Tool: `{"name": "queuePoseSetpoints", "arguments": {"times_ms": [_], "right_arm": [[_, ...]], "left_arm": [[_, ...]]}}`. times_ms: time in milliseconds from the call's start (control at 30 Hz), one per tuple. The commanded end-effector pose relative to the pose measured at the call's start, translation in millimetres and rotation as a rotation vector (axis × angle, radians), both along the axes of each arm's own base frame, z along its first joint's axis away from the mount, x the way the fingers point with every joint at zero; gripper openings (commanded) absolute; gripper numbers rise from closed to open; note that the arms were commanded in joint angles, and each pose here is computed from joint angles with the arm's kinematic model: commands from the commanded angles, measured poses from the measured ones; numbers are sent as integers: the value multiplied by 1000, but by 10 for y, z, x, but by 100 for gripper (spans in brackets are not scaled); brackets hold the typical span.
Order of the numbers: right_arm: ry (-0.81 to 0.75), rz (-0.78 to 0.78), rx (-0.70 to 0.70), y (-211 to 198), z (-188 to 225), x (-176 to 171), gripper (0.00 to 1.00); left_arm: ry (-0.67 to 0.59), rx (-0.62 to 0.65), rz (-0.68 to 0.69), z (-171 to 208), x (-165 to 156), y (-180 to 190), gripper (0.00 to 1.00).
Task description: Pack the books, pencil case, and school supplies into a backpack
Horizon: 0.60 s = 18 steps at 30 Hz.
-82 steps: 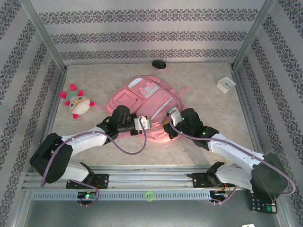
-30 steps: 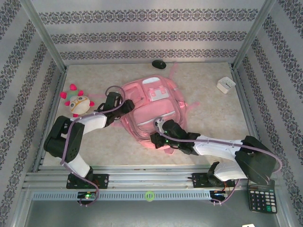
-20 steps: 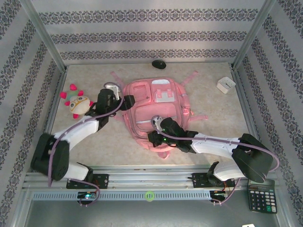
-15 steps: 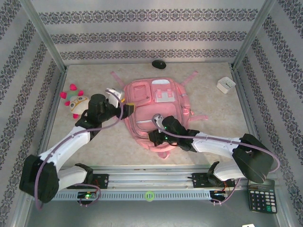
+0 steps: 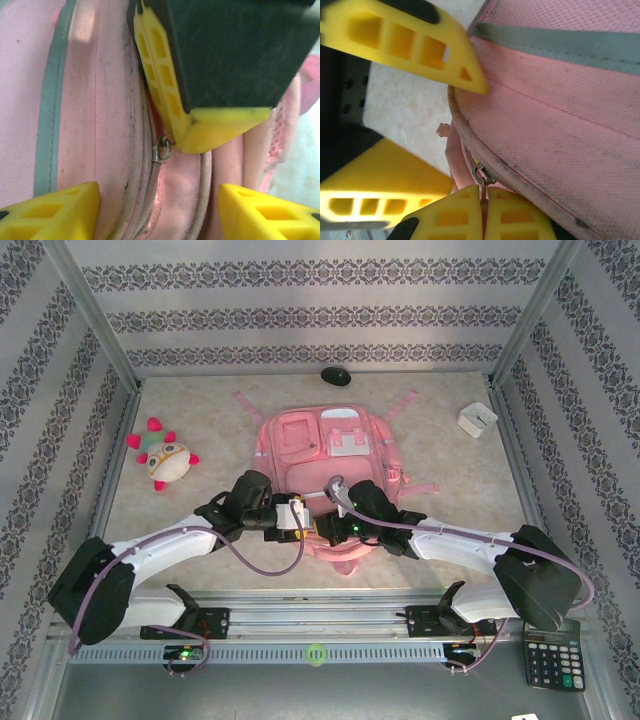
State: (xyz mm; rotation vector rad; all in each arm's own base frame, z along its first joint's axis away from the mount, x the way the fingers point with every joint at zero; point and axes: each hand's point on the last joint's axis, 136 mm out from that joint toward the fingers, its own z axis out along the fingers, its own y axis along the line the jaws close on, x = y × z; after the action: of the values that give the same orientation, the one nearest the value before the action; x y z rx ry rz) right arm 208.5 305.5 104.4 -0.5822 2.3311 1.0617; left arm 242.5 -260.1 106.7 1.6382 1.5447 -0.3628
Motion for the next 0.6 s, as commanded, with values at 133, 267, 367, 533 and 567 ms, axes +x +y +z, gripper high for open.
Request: {"name": "queuePoseSetpoints", "arguments": {"times_ms": [133, 267, 367, 533, 567], "right_arm": [[24, 19, 6, -34, -23, -37, 0], [53, -24, -37, -203, -113, -54, 0], [65, -75, -74, -414, -152, -27, 0], [57, -158, -112, -766, -121, 44, 0], [52, -167, -119, -807, -109, 42, 0]], "left_arm": [[-193, 13, 25, 145, 305, -85, 44], [-176, 6, 46, 144, 307, -68, 30], [-154, 19, 52, 91, 289, -27, 16], [-122, 21, 78, 60, 295, 59, 13], [-121, 17, 80, 71, 298, 67, 13]]}}
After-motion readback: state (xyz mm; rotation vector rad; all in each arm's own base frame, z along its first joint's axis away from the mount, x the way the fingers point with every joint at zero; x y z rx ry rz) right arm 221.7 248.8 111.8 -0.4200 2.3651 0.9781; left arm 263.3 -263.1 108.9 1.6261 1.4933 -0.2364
